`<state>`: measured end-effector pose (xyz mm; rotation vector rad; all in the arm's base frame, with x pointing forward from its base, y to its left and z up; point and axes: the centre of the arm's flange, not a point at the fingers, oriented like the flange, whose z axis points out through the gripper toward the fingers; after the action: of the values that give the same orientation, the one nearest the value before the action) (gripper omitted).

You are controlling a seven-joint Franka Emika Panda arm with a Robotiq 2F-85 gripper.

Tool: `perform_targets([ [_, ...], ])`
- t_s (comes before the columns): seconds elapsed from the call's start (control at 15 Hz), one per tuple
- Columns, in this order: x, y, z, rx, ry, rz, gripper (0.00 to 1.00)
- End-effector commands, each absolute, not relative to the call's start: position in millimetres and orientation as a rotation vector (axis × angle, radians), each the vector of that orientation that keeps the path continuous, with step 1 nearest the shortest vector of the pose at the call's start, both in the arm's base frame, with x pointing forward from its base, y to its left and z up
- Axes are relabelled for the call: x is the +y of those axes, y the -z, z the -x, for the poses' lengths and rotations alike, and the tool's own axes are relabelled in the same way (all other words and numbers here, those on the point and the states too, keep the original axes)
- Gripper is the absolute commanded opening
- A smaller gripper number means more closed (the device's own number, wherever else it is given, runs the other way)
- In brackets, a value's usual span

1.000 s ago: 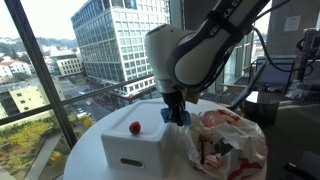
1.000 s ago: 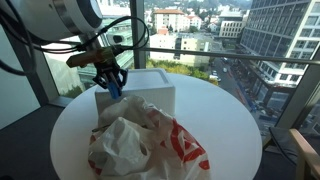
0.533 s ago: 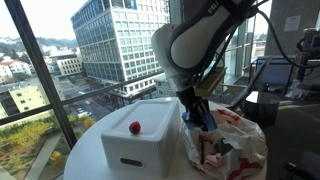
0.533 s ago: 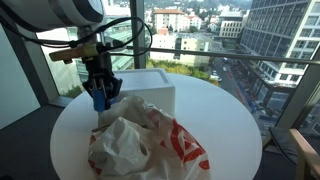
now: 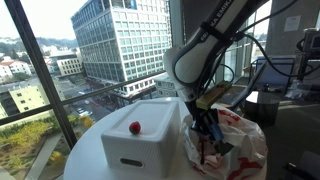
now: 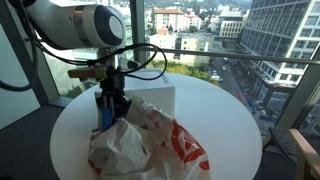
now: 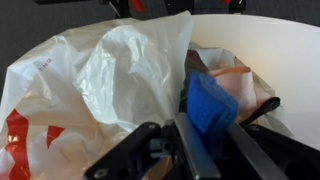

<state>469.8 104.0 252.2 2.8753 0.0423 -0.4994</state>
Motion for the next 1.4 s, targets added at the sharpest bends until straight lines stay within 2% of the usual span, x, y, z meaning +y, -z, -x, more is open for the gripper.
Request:
perform_targets([
  [0.0, 105, -258, -488, -0.076, 0.311, -2.925, 0.45],
  [0.33, 111, -299, -482, -0.146, 0.327, -2.893, 0.83],
  [0.47, 129, -325, -482, -0.105, 0.209, -2.928, 0.96],
  [0.53, 141, -336, -484, -0.055, 0.130, -2.936, 1.00],
  [0.73, 188, -370, -500, 0.015, -0.107, -2.985, 1.00],
  [0.93, 231, -382, -530, -0.145, -0.300, -3.063, 1.00],
  [1.33, 277, -356, -575, -0.697, -0.292, -2.987, 1.00],
])
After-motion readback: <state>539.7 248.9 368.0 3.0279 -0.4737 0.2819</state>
